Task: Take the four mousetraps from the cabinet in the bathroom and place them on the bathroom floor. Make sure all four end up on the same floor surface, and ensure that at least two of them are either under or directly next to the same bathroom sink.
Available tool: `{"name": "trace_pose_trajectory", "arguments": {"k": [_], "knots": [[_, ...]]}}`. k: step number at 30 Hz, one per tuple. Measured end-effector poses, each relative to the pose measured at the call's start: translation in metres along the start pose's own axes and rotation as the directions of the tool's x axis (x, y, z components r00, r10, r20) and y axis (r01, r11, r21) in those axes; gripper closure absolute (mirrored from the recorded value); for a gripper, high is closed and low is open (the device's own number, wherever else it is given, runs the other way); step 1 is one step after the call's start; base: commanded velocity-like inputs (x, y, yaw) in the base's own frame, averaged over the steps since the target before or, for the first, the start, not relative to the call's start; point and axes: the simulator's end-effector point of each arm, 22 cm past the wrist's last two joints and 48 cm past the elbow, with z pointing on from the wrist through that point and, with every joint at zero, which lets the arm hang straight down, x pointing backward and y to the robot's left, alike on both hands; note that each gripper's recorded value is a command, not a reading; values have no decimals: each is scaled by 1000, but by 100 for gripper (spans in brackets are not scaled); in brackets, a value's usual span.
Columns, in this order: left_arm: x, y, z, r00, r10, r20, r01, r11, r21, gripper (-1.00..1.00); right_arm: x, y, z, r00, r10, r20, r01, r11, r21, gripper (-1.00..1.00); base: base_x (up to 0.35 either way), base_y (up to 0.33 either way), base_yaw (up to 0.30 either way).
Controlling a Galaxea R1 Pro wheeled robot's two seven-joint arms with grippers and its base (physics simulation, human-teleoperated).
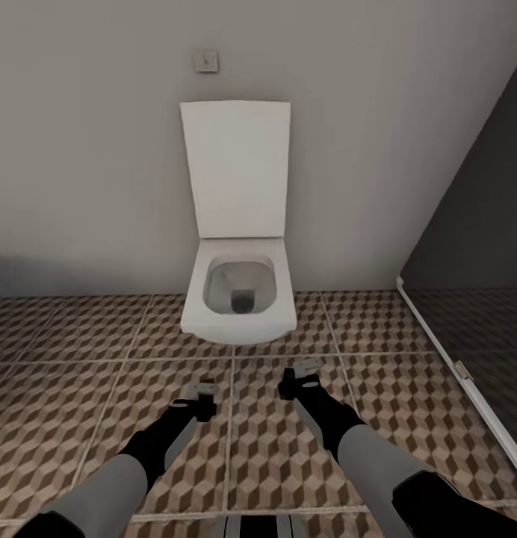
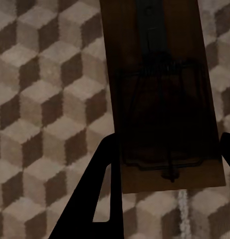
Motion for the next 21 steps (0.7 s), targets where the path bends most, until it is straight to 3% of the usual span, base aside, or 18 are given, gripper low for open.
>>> {"name": "trace_pose_trajectory", "arguments": {"k": [11,21], "knots": [[0,-1,0,1000,1,0,-1,1000,1,100,0,0,0,1000,0,0,0,1000,0,100,11,0,0],[21,-3,15,999,2,-40,-2,1000,4,100,22,4,15,999,0,-41,-1,1000,-7,100,0,0,0]]}}
